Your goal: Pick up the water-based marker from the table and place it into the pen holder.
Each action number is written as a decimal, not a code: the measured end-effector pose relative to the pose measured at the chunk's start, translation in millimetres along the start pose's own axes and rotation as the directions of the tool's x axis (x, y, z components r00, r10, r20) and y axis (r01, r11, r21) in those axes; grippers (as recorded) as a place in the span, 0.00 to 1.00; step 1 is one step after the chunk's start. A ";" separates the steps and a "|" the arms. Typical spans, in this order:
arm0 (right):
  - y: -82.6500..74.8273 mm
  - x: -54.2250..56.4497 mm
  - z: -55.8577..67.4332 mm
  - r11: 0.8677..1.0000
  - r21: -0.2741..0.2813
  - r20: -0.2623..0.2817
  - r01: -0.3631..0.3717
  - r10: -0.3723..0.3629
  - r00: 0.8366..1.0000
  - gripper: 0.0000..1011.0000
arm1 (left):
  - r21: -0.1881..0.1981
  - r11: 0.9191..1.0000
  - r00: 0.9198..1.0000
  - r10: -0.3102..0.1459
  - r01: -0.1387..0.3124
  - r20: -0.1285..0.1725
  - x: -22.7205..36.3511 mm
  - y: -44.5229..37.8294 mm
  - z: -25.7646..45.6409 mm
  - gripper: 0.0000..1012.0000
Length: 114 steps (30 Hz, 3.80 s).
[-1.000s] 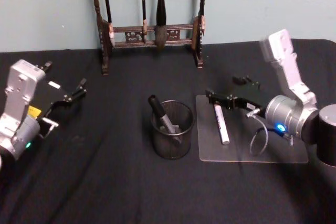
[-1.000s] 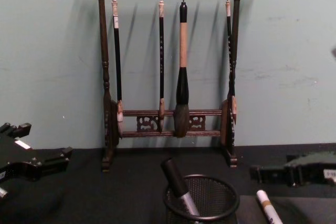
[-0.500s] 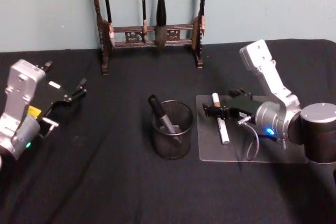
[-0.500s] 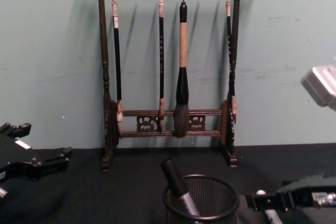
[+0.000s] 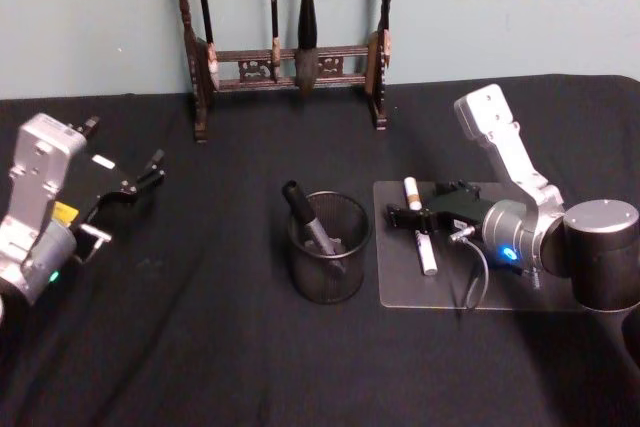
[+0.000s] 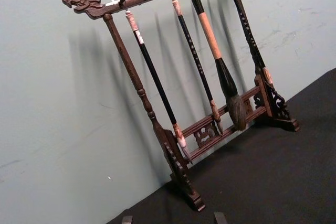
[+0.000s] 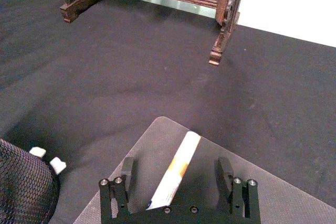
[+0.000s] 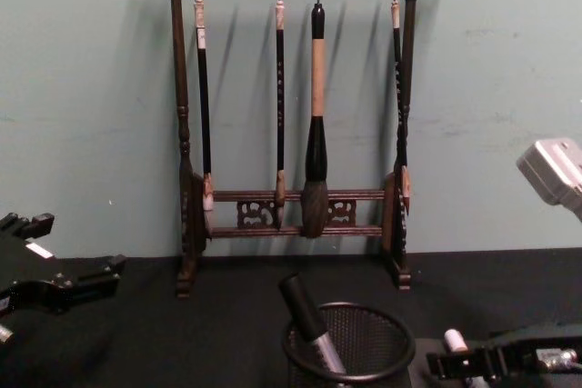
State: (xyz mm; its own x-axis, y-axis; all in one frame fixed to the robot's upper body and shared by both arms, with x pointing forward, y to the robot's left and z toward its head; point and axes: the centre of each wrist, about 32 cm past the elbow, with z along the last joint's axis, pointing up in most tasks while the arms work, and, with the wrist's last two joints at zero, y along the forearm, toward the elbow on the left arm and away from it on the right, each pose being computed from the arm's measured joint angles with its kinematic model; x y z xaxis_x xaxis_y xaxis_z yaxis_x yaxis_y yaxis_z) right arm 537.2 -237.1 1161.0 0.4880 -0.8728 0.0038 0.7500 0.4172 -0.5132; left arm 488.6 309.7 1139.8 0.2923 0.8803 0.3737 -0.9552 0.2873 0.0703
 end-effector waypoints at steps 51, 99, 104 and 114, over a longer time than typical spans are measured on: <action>-0.1 -1.2 -6.1 1.000 0.000 0.012 -0.014 0.014 1.000 0.70 | 0.000 1.000 1.000 0.000 0.000 0.000 0.0 0.0 0.0 0.99; -8.9 -0.5 2.8 0.994 0.102 -0.004 -0.029 0.029 1.000 0.17 | 0.000 1.000 1.000 0.000 0.000 0.000 0.0 0.0 0.0 0.99; -15.4 -1.4 5.3 0.980 0.195 -0.004 -0.047 0.049 0.999 0.17 | 0.000 1.000 1.000 0.000 0.000 0.000 0.0 0.0 0.0 0.99; -25.7 -8.2 8.4 0.911 0.391 0.020 -0.131 0.134 0.991 0.17 | 0.000 1.000 1.000 0.000 0.000 0.000 0.0 0.0 0.0 0.99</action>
State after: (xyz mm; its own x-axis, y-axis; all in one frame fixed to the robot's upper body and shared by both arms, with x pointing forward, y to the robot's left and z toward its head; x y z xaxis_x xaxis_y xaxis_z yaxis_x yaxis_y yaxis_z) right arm 517.6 -238.6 1181.4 0.5928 -0.8039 -0.0473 0.7940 0.5933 -0.1329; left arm 488.6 309.7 1139.8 0.2923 0.8803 0.3737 -0.9553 0.2873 0.0702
